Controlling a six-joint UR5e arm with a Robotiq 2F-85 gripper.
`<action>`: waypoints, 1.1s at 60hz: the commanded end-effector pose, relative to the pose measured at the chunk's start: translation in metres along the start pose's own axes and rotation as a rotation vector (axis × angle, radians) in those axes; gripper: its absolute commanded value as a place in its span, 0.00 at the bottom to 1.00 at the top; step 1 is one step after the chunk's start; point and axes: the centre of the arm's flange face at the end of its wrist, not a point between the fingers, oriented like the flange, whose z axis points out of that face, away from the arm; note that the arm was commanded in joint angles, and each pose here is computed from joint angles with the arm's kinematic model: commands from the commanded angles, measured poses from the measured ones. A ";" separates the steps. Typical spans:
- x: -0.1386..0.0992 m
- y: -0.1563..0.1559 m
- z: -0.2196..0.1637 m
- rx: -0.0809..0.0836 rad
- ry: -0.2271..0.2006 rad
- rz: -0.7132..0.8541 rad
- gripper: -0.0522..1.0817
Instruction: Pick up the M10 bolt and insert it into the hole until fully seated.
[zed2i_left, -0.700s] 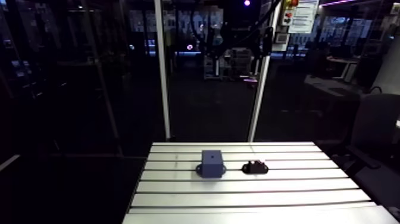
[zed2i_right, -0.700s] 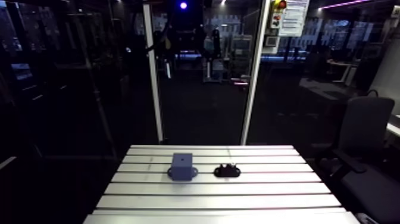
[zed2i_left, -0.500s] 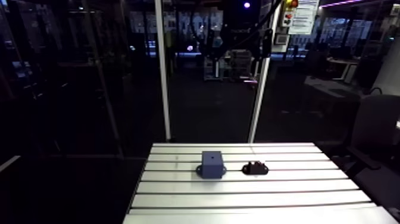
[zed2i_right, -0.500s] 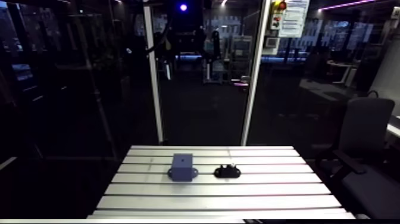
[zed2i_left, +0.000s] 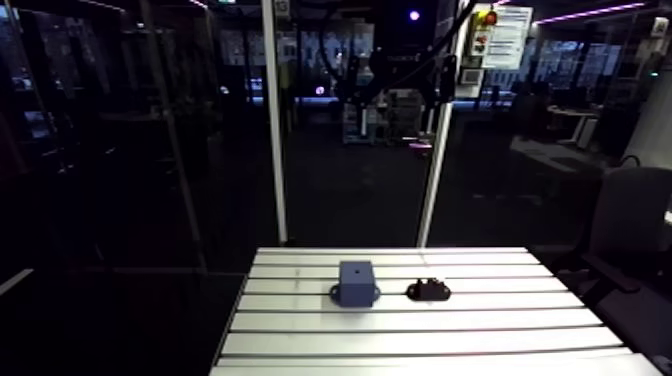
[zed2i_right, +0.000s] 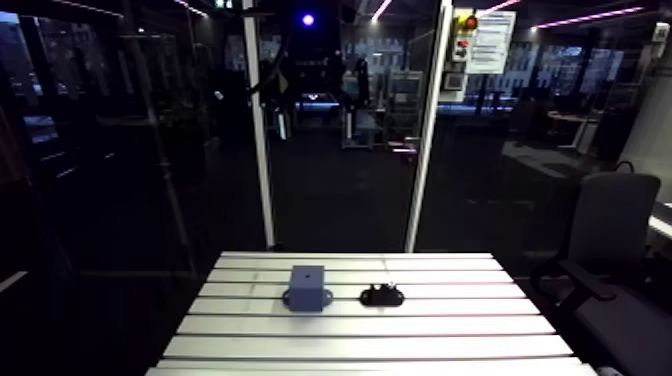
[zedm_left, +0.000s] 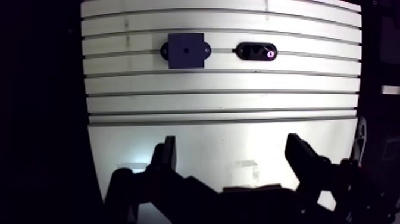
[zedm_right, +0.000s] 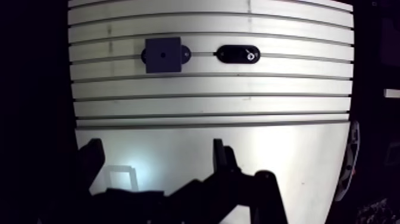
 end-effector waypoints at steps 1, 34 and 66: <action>-0.005 -0.001 -0.002 0.000 0.005 -0.001 0.05; -0.009 0.019 0.043 -0.017 0.056 -0.106 0.05; -0.001 0.079 0.079 -0.032 0.052 -0.073 0.05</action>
